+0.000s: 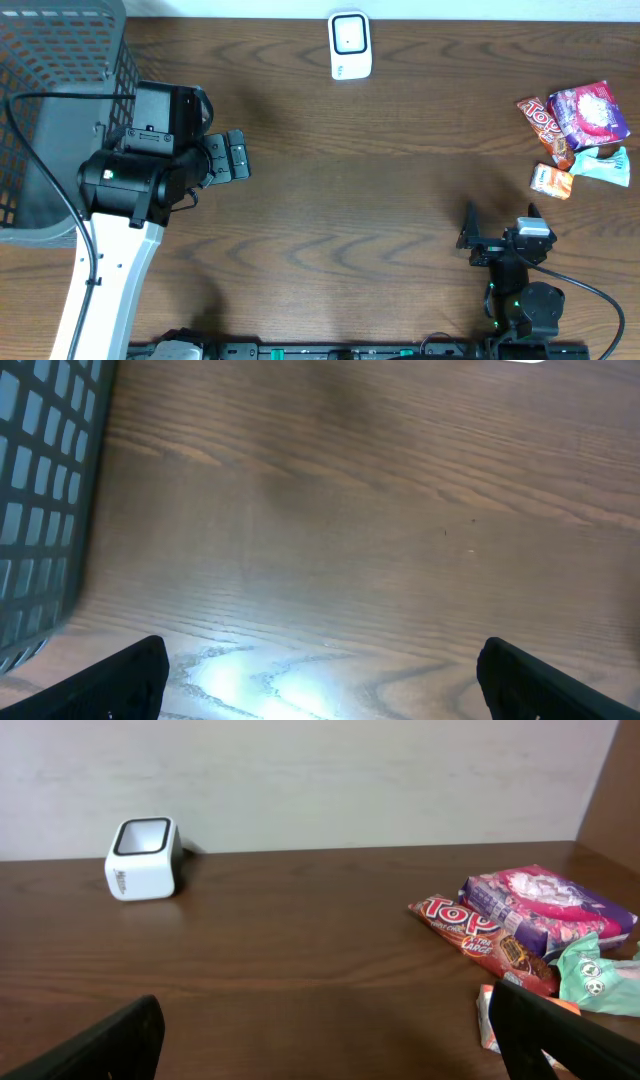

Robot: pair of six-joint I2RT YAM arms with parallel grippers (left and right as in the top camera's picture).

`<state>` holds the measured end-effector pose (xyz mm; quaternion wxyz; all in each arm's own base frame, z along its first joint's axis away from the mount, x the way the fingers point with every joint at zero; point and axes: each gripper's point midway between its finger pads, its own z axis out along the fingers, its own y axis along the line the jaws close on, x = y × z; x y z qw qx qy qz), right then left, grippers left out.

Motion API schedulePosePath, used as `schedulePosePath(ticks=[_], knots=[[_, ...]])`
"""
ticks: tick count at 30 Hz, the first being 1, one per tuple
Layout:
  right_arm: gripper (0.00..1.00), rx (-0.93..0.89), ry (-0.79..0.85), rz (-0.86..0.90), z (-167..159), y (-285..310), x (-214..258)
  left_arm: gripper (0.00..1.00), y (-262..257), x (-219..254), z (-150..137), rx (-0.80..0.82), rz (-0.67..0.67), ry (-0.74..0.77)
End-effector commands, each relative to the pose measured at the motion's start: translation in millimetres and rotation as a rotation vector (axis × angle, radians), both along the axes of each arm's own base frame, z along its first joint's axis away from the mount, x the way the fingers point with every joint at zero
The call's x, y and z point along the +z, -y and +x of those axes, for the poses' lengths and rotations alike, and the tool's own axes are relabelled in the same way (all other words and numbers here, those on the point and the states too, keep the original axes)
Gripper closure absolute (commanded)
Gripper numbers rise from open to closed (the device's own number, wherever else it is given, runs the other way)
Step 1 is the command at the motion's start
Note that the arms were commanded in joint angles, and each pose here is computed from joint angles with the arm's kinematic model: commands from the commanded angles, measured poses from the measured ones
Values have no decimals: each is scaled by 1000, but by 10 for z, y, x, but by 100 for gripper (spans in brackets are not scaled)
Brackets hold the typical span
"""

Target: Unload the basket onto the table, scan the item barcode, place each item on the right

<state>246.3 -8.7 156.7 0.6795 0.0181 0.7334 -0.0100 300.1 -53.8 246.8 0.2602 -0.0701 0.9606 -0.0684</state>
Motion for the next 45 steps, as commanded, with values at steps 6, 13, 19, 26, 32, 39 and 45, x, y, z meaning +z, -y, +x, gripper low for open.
schedulePosePath(ticks=[6, 13, 19, 26, 32, 39, 45], knots=[[1, 16, -3, 11, -2, -37, -14, 2, -25, 0, 6, 3, 14, 1], [1, 14, -2, 23, -2, -36, -13, 2, -25, 0, 6, 3, 14, 1], [1, 14, -3, 26, -3, -35, -14, 2, -25, 0, 6, 2, 14, 1], [1, 17, -2, 26, -2, -44, -13, 2, -25, 0, 6, 2, 14, 1], [1, 21, -3, 27, -2, -51, -14, 2, -25, 0, 6, 2, 14, 1], [1, 25, -2, 26, -2, -58, -13, 2, -25, 0, 6, 3, 14, 1], [1, 25, -3, 26, -2, -59, -14, 2, -25, 0, 6, 3, 14, 1]])
